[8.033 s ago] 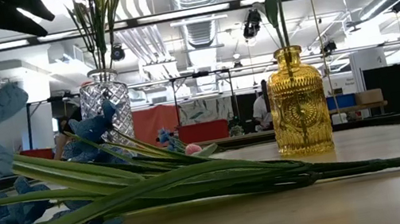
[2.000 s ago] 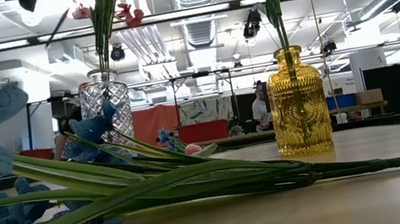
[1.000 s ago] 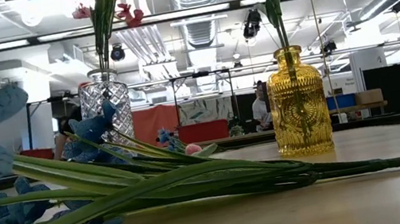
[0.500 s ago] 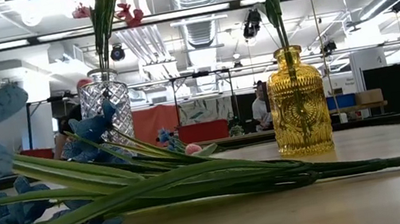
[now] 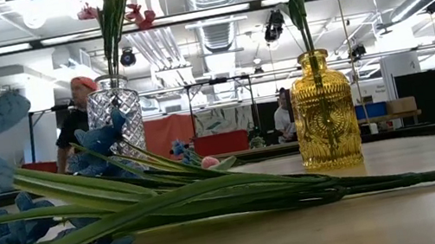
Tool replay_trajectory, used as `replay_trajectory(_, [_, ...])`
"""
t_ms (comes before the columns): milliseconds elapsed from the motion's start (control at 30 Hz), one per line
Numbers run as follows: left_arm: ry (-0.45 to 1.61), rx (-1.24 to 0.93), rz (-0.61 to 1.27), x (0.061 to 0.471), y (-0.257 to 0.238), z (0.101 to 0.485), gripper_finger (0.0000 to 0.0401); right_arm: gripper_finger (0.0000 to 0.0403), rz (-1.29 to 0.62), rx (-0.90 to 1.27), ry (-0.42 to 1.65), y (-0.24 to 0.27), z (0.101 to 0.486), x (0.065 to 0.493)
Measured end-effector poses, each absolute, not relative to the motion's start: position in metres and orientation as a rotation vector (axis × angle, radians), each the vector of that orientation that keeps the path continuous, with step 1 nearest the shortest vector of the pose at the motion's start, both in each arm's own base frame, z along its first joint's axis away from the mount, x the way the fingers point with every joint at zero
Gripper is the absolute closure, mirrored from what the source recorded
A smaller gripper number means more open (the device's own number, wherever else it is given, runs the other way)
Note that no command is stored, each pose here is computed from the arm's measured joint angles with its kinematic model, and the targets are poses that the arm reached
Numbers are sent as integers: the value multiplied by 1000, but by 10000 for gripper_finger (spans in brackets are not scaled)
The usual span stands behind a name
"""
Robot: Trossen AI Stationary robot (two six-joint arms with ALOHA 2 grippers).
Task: Sort flowers into vase by color
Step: Put the red flower into the transparent vase
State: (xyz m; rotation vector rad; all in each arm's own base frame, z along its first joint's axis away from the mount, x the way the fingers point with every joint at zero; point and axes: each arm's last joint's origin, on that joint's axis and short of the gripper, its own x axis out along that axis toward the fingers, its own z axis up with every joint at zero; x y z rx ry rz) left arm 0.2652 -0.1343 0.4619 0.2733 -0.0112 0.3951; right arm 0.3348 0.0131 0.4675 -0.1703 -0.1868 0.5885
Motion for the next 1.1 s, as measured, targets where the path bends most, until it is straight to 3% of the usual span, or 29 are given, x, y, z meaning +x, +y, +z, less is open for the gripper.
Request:
replay_trajectory(567, [-21,270,416,273,-129,461,401,89,674,-246,-170,24,460,335])
replay_trajectory(833, [-26,284,328,276,-133,458,401,88,695,-346,-203,34,459,334])
replay_trajectory(1100, [-26,281,339,275,-132,458,401,103,523,-321,-193,34,462,336])
